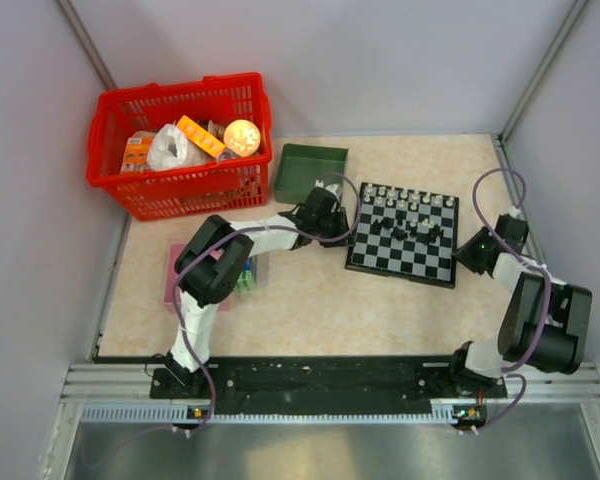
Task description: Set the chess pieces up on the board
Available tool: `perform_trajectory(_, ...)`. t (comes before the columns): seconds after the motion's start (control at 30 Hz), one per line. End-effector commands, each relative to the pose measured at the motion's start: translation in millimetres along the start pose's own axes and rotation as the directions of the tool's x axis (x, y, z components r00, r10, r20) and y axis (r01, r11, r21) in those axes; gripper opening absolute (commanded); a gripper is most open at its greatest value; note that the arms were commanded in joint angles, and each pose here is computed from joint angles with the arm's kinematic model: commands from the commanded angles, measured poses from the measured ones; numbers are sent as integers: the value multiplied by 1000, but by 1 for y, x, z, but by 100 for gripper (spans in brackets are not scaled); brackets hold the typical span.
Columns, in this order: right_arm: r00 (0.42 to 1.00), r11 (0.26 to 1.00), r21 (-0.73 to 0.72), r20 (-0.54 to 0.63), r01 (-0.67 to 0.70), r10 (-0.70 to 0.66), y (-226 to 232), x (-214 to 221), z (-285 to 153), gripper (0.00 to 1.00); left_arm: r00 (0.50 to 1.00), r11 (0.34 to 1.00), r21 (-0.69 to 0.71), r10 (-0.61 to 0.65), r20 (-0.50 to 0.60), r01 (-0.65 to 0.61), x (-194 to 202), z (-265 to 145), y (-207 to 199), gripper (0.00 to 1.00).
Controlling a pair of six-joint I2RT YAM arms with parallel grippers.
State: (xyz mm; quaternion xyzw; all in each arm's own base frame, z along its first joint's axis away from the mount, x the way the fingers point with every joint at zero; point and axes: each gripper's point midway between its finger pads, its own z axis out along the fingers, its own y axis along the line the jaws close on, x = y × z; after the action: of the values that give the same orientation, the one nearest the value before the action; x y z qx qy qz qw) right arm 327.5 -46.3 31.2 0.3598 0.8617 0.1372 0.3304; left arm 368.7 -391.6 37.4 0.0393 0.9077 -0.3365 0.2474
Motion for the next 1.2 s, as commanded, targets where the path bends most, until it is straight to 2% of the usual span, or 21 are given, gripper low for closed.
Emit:
perform_trajectory(0.0,998,997,-71,-55,7,-11,16,23,-22,23,997,996,79,49,-55,-45,28,-23,-24,28)
perform_trajectory(0.13,998,996,-90,-55,22,-27,21,30,-34,23,997,997,69,42,-69,-37,41,-33,-16,28)
perform_trajectory(0.43,989,995,-87,-137,45,-56,6,70,-43,24,995,998,49,33,-95,-28,74,-56,-6,26)
perform_trajectory(0.6,986,995,-85,-152,51,-64,1,79,-45,23,997,1000,16,12,-74,-11,81,-68,5,26)
perform_trajectory(0.73,992,994,-57,-87,89,-94,1,64,-52,24,999,1000,-7,14,-49,-15,79,-72,10,26)
perform_trajectory(0.93,997,997,10,18,75,-75,3,30,-56,26,999,999,-16,49,-9,-49,62,-72,5,29)
perform_trajectory(1.07,990,998,19,128,57,-59,14,-6,-54,29,997,997,-8,75,33,-75,38,-69,-4,36)
perform_trajectory(1.17,989,999,47,144,24,-31,10,-24,-45,34,996,997,-8,72,55,-72,23,-65,-4,44)
